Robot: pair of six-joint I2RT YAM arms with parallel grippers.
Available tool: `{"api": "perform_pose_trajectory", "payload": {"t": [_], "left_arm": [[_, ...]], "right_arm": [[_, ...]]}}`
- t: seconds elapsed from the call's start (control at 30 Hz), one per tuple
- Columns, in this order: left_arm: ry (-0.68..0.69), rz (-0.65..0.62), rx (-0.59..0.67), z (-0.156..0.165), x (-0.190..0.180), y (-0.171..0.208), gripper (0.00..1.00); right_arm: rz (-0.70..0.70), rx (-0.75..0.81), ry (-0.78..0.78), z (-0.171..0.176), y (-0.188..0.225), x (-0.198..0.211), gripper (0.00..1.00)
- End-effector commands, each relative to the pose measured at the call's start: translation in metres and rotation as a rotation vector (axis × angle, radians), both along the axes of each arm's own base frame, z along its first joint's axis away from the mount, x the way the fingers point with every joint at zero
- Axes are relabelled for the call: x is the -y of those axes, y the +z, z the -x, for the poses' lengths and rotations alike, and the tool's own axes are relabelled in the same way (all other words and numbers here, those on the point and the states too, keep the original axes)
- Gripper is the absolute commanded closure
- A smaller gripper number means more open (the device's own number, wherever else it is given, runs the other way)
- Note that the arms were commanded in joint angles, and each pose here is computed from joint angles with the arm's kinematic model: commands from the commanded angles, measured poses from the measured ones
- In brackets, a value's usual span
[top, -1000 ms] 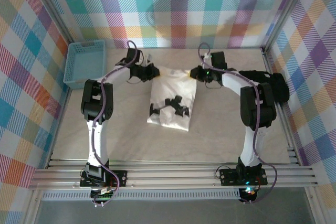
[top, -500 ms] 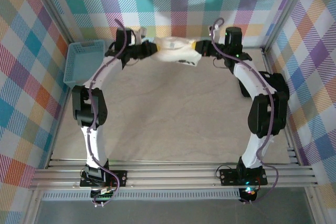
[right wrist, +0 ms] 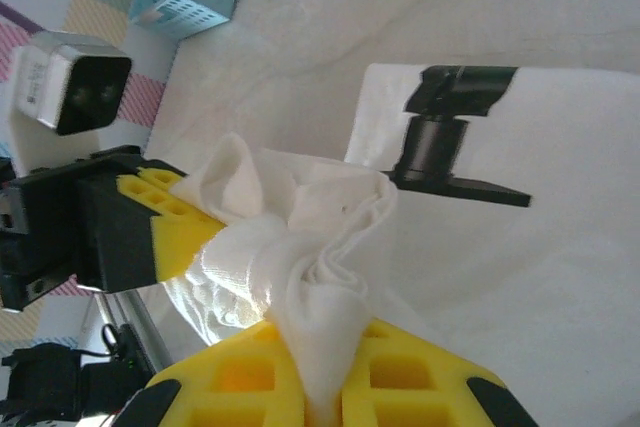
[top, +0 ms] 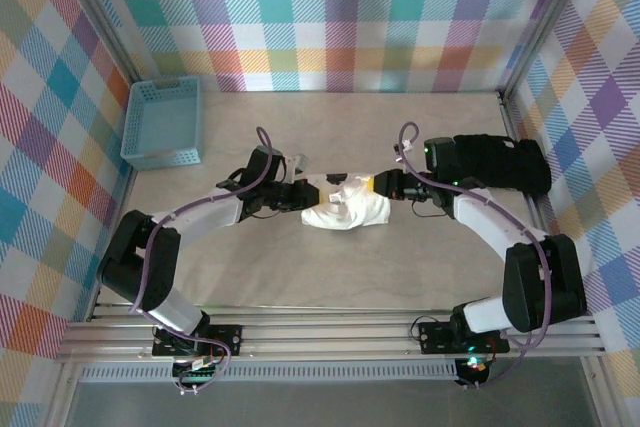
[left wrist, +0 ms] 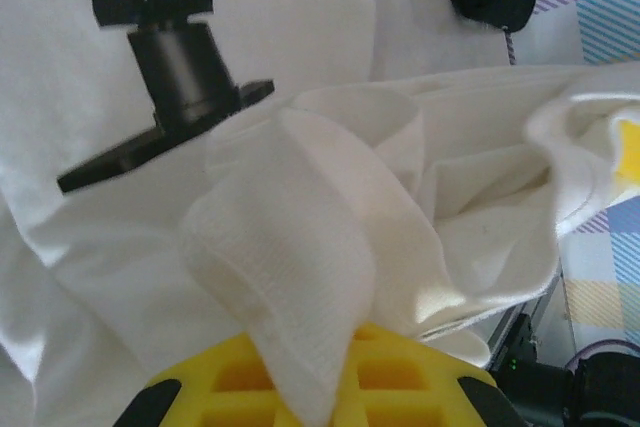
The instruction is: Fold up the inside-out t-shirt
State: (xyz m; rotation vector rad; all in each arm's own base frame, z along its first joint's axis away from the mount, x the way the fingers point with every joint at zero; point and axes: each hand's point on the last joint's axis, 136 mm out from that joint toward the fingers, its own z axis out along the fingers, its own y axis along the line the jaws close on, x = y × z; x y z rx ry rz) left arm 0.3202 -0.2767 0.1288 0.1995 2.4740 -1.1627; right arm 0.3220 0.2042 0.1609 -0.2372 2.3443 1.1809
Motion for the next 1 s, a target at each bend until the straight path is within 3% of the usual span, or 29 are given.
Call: {"api": "perform_pose_trajectory", "payload": {"t": [0.0, 0.17, 0.5, 0.73, 0.97], "left_arm": [[0.08, -0.041, 0.05, -0.021, -0.009, -0.001, 1.0], [0.079, -0.088, 0.034, -0.044, -0.003, -0.022, 1.0], [0.091, -0.146, -0.01, -0.101, -0.003, -0.064, 0.91], [0.121, -0.229, -0.036, -0.121, -0.018, -0.093, 0.82], [0.174, -0.315, -0.005, -0.127, -0.044, -0.077, 0.57]], "right_arm": [[0.082, -0.024, -0.045, -0.012, -0.014, 0.009, 1.0], [0.179, -0.081, -0.082, -0.043, -0.041, 0.013, 1.0], [0.321, -0.183, -0.097, -0.09, -0.102, 0.018, 0.96], [0.355, -0.23, -0.043, -0.117, -0.13, 0.009, 0.82], [0.366, -0.168, -0.051, -0.13, -0.094, 0.024, 0.59]]}}
